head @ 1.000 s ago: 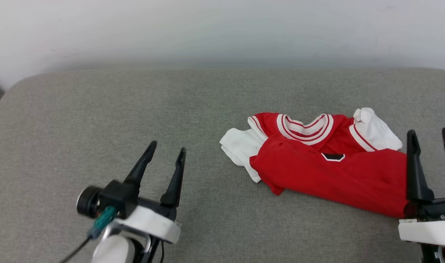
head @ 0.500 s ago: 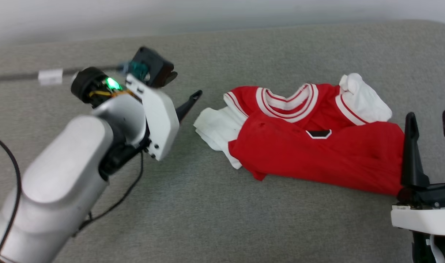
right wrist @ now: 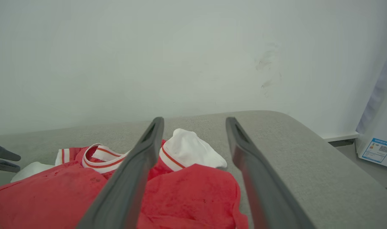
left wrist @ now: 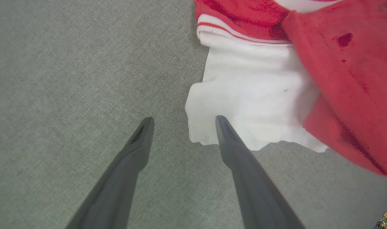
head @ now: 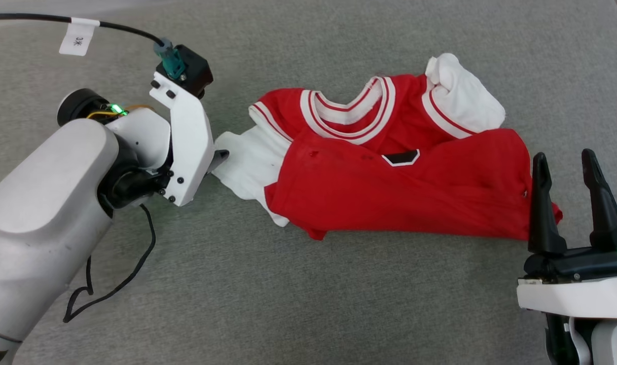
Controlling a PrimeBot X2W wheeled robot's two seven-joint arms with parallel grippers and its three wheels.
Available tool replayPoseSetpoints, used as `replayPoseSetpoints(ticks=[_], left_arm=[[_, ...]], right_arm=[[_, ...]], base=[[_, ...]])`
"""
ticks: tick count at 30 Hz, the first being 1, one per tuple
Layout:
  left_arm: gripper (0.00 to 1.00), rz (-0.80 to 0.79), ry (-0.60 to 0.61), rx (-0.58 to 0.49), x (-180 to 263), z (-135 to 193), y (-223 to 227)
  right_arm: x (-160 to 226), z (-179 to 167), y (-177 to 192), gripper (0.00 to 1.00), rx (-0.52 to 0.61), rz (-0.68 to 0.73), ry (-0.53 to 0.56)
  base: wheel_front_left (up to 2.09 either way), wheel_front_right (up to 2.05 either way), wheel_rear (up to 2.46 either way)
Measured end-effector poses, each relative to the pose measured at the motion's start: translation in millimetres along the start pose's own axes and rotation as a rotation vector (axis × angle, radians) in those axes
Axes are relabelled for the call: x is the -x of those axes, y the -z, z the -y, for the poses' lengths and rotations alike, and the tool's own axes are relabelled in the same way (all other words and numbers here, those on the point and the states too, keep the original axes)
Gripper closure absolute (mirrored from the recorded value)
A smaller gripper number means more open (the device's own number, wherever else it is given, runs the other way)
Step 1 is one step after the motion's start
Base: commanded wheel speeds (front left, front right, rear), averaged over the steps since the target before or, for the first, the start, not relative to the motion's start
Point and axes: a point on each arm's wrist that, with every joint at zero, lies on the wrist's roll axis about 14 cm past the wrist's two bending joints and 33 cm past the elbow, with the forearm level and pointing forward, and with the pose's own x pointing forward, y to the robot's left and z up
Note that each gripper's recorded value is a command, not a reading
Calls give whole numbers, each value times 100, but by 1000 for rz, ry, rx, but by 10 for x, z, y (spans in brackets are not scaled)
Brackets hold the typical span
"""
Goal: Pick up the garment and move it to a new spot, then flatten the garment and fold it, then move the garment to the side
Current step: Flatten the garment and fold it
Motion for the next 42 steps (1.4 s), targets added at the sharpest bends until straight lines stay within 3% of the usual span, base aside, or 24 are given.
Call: replayPoseSetpoints(ticks=[6, 7, 8, 9, 19, 32, 42], left_arm=[[0, -65, 67, 42, -283, 57, 174], [6, -74, 68, 37, -305, 51, 195], [44, -83, 73, 37, -320, 49, 213], [100, -88, 82, 44, -331, 59, 226], [100, 57, 12, 82, -83, -106, 89], [100, 471, -246, 106, 1067, -591, -433], [100, 473, -457, 208, 1728, -954, 254]], right_arm=[[3, 68, 124, 0, 6, -35, 23], [5, 79, 142, 0, 7, -40, 27], [5, 86, 162, 0, 5, -46, 30], [3, 91, 174, 0, 2, -49, 32], [-38, 43, 53, 0, -7, -7, 16], [-23, -189, -134, 0, -28, 45, -64], [-70, -464, -180, 0, -47, 51, -154]], base=[[0, 0, 0], [0, 0, 0], [0, 0, 0], [0, 0, 0], [0, 0, 0], [0, 0, 0], [0, 0, 0]])
